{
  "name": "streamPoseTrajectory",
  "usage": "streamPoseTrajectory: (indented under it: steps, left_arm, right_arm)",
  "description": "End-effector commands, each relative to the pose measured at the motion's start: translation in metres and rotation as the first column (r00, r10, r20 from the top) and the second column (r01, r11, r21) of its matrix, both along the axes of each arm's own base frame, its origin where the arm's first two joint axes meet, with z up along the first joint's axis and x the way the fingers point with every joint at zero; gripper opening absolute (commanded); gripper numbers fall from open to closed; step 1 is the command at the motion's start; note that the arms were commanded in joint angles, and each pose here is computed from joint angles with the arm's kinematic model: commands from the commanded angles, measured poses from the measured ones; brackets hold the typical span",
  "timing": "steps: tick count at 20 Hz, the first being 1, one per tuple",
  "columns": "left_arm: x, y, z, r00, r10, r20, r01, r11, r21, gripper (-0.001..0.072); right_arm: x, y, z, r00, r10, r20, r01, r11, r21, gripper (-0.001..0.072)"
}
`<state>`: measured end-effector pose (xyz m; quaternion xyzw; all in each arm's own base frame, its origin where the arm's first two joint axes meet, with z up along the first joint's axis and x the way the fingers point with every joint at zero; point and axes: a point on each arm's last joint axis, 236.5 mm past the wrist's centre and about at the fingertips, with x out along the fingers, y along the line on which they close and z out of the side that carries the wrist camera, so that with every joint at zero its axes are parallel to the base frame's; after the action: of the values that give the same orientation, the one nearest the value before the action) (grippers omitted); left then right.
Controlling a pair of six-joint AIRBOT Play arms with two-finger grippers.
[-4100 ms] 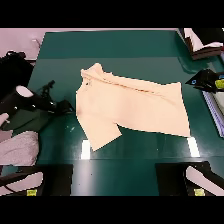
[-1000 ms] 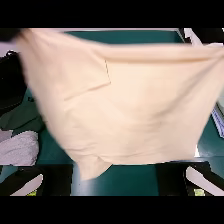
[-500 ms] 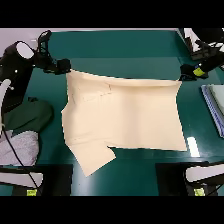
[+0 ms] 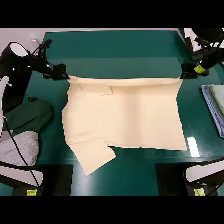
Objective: Fold the shirts.
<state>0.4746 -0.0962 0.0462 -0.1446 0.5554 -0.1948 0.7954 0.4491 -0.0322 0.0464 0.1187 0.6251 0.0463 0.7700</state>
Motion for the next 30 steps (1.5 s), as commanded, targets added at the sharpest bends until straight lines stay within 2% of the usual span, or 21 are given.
streamPoseTrajectory:
  steps: [1,8,9,10,11,14,16,17,23,27,30]
  left_arm:
    - [-0.038,0.001,-0.03,0.987,-0.061,-0.151,0.063,0.998,0.007,0.0026]
    - [-0.088,0.0,-0.105,0.939,-0.008,-0.344,0.007,1.0,-0.006,0.0028]
    - [-0.088,0.001,-0.106,0.933,0.019,-0.359,-0.022,1.0,-0.005,0.0029]
    - [-0.089,0.0,-0.103,0.932,0.021,-0.361,-0.025,1.0,-0.006,0.023]
    - [-0.091,0.0,-0.096,0.936,0.017,-0.352,-0.021,1.0,-0.005,0.0493]
    - [-0.096,0.015,-0.058,0.963,0.036,-0.267,-0.018,0.997,0.07,0.0495]
    - [-0.12,0.032,-0.036,0.972,0.088,-0.219,-0.056,0.987,0.148,0.0495]
    - [-0.144,0.034,-0.033,0.972,0.09,-0.218,-0.055,0.985,0.162,0.0496]
    - [-0.296,0.004,-0.081,0.918,0.094,-0.385,-0.046,0.99,0.134,0.0496]
    - [-0.342,-0.039,-0.099,0.877,0.003,-0.481,0.004,1.0,0.014,0.0496]
    - [-0.357,-0.043,-0.11,0.86,-0.007,-0.509,0.03,0.999,0.037,0.0496]
  right_arm:
    - [-0.03,0.003,-0.024,0.999,-0.005,-0.053,0.005,1.0,0.008,0.0018]
    - [-0.078,0.021,-0.076,0.989,-0.036,-0.145,0.045,0.997,0.059,0.0022]
    - [-0.08,0.027,-0.077,0.989,-0.043,-0.139,0.054,0.995,0.082,0.0094]
    - [-0.078,0.029,-0.075,0.991,-0.049,-0.122,0.061,0.994,0.093,0.0308]
    - [-0.075,0.028,-0.069,0.994,-0.051,-0.1,0.06,0.994,0.089,0.0353]
    - [-0.076,0.016,-0.032,0.998,-0.054,-0.015,0.055,0.996,0.075,0.036]
    - [-0.089,0.009,-0.01,0.997,-0.07,0.019,0.069,0.995,0.069,0.0479]
    - [-0.096,0.006,-0.002,0.997,-0.068,0.04,0.065,0.996,0.061,0.051]
    - [-0.111,0.003,0.012,0.99,-0.097,0.105,0.091,0.994,0.054,0.0509]
    - [-0.109,0.009,0.012,0.99,-0.097,0.104,0.089,0.993,0.08,0.0508]
    - [-0.109,0.009,0.012,0.99,-0.097,0.103,0.089,0.993,0.08,0.0509]
